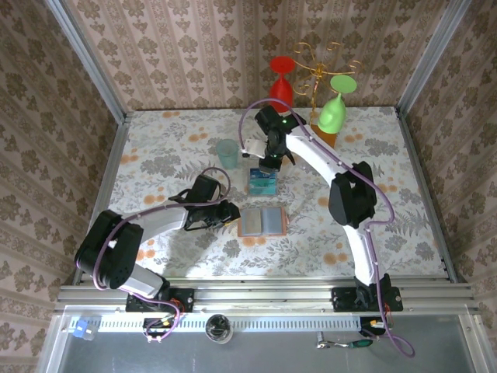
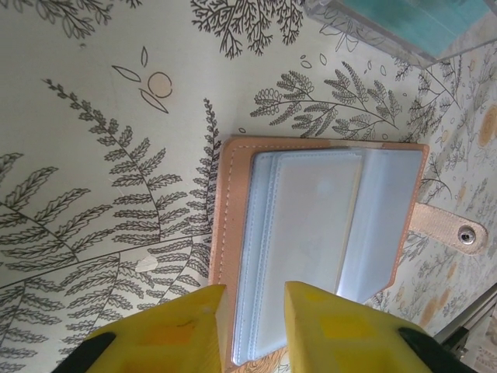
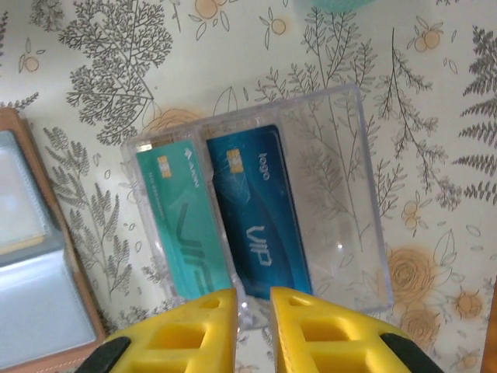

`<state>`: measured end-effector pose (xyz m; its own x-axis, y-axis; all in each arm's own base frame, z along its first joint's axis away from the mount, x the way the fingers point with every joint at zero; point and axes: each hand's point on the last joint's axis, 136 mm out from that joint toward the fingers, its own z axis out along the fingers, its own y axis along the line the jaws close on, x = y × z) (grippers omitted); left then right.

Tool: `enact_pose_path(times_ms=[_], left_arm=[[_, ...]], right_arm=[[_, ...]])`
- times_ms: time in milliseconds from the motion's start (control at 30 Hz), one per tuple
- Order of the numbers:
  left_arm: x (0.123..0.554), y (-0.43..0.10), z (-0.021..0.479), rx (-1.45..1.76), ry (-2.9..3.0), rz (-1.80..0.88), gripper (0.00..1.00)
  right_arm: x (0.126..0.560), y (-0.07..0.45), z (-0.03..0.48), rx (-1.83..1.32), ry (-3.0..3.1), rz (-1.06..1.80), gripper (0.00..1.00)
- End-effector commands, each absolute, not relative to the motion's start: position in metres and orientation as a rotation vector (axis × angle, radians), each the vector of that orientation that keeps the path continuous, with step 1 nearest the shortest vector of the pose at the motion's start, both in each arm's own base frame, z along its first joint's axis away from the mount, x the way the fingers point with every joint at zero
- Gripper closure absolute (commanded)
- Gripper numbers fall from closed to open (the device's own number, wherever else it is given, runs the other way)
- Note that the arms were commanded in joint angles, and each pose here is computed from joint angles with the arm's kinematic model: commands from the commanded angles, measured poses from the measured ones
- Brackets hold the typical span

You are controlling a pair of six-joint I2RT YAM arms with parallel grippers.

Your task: Take the credit cards out of the card holder

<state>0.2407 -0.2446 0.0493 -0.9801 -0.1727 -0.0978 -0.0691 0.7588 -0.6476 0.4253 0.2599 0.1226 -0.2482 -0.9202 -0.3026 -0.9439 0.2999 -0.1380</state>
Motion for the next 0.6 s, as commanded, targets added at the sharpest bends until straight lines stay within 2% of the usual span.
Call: enact_pose_path(times_ms=[0,333,567], left_arm=[[0.237,-0.244,0.041,-0.200,2.818,-1.035,0.79],[0.235,-0.248,0.031,-0.191,2.829,-1.051,0.90],[0.231,-0.252,0.030,-0.180,2.830,-1.058,0.93]], right_arm=[[0.422,0.268,0.162,-1.477,2.215,0.151,0.80],[0.382,0.276,0.172,-1.035,2.351,0.372,0.79],[0.343,0.290,0.159,-0.827,2.435,0.556,0.79]])
